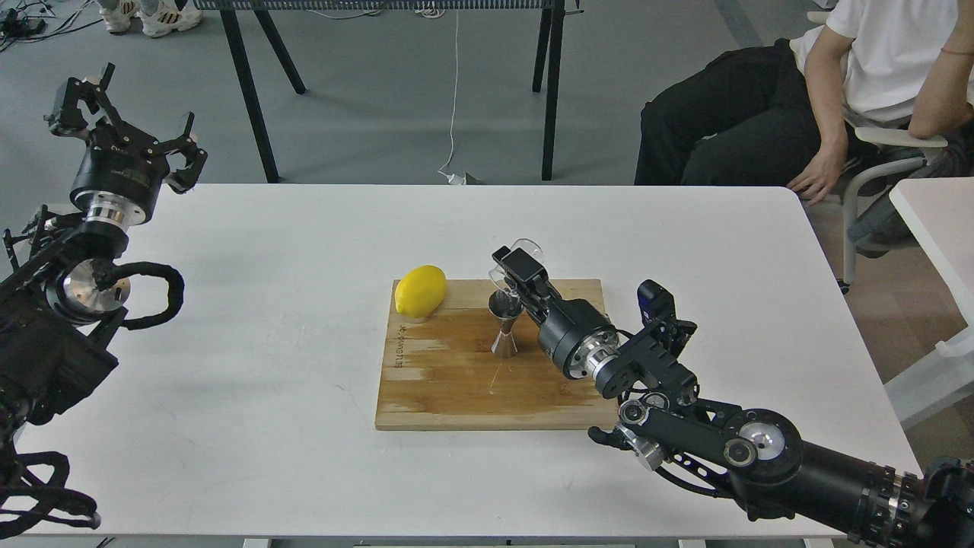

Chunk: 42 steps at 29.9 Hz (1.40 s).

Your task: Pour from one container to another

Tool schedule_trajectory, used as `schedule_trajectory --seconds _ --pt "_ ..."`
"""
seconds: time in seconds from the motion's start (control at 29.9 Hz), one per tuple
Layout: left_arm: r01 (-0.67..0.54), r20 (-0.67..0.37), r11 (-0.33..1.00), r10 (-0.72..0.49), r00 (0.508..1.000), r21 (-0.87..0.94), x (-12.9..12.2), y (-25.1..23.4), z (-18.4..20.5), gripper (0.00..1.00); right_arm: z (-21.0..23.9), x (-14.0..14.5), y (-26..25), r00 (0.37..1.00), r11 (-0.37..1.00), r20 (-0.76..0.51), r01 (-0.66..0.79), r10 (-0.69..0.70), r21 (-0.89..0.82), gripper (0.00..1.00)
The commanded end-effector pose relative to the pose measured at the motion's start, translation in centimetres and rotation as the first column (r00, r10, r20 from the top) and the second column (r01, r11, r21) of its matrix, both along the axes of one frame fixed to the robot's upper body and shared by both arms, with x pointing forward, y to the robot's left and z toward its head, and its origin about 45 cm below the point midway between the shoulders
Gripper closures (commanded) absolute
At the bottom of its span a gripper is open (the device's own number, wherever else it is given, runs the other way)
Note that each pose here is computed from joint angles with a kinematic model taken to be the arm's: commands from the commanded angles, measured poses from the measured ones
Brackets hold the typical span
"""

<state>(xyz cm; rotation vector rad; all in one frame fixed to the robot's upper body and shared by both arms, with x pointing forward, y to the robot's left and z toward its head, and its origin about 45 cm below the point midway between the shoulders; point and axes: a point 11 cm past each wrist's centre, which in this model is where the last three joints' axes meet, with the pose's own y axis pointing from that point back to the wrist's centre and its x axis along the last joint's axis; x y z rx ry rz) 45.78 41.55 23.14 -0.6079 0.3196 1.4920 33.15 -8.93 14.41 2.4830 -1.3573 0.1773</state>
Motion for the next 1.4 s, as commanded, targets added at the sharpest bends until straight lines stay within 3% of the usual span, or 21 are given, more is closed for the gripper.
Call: schedule_trajectory --seconds 0.0,0.63,0.83,1.1,1.37 --pt "0.001 0.000 1.000 -0.001 1.000 -0.001 0.0 -0.1 0.0 0.00 -0.1 -0.1 -0.1 1.000 1.000 0.017 -0.011 0.011 -0.014 0.65" --pt "-0.005 0.002 1.000 0.005 1.000 0.006 -0.1 0.4 0.2 0.00 0.1 -0.2 -0.9 0.991 0.995 0.113 -0.060 0.069 -0.081 0.64" --pt "-0.006 0.002 1.000 0.006 1.000 0.005 -0.1 0.4 0.2 0.00 0.1 0.0 -1.6 0.996 0.998 0.079 -0.032 0.036 -0.054 0.64" --pt "-0.011 0.003 1.000 0.011 1.000 0.010 -0.1 0.8 0.4 0.00 1.9 0.7 -3.0 0.990 0.977 -0.107 0.109 -0.090 0.182 0.63" --pt "-0.012 0.006 1.000 0.012 1.000 0.006 -0.1 0.7 0.4 0.00 2.0 -0.9 -6.9 0.901 0.791 -0.410 0.353 -0.143 0.499 0.63"
